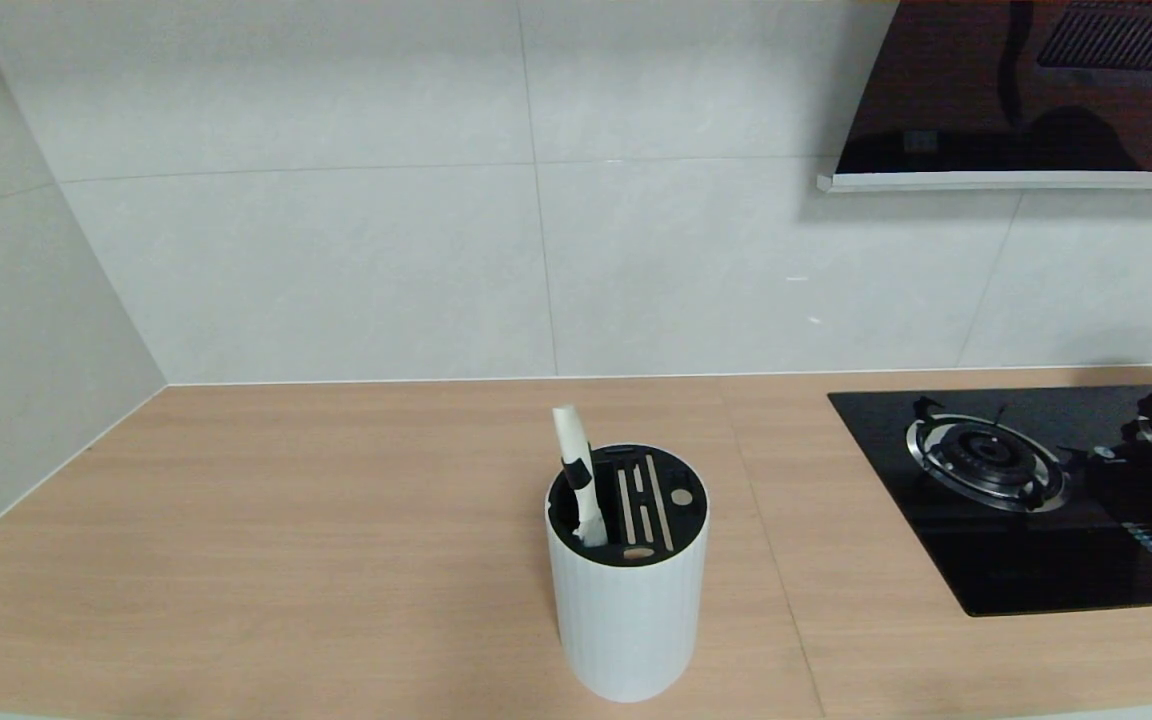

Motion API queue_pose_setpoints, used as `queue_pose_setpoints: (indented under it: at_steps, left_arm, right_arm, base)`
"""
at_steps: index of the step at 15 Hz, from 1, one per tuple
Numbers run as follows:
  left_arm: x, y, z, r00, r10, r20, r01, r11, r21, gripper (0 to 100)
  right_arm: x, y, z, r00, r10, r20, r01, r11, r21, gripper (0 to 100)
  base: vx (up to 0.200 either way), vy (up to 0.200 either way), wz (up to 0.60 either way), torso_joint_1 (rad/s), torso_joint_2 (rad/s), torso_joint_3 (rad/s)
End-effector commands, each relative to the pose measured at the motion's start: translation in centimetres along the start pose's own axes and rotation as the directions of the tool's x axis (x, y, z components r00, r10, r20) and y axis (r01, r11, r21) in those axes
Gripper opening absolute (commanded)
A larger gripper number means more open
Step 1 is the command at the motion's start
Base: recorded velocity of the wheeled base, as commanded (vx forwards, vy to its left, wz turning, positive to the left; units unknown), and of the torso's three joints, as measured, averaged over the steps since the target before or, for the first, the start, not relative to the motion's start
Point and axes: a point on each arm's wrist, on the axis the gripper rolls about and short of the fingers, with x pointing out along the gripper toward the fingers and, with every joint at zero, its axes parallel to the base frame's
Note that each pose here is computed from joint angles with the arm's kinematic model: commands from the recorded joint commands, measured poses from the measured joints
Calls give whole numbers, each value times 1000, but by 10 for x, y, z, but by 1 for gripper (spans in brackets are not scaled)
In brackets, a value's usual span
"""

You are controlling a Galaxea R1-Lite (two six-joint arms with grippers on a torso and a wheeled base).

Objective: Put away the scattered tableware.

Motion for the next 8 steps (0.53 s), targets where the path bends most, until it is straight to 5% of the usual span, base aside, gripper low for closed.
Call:
queue_pose_setpoints:
  at_steps: [1,8]
  left_arm:
    - [1,0,-2,1000,-11,-12,11,1000,0,100]
    - [0,0,-2,1000,-6,-6,6,1000,-14,100]
  right_arm:
    - [0,0,-1,1000,0,-11,0,1000,0,100]
    - [0,0,-1,1000,0,-11,0,1000,0,100]
  base:
    - [0,0,0,0,0,0]
    - [0,0,0,0,0,0]
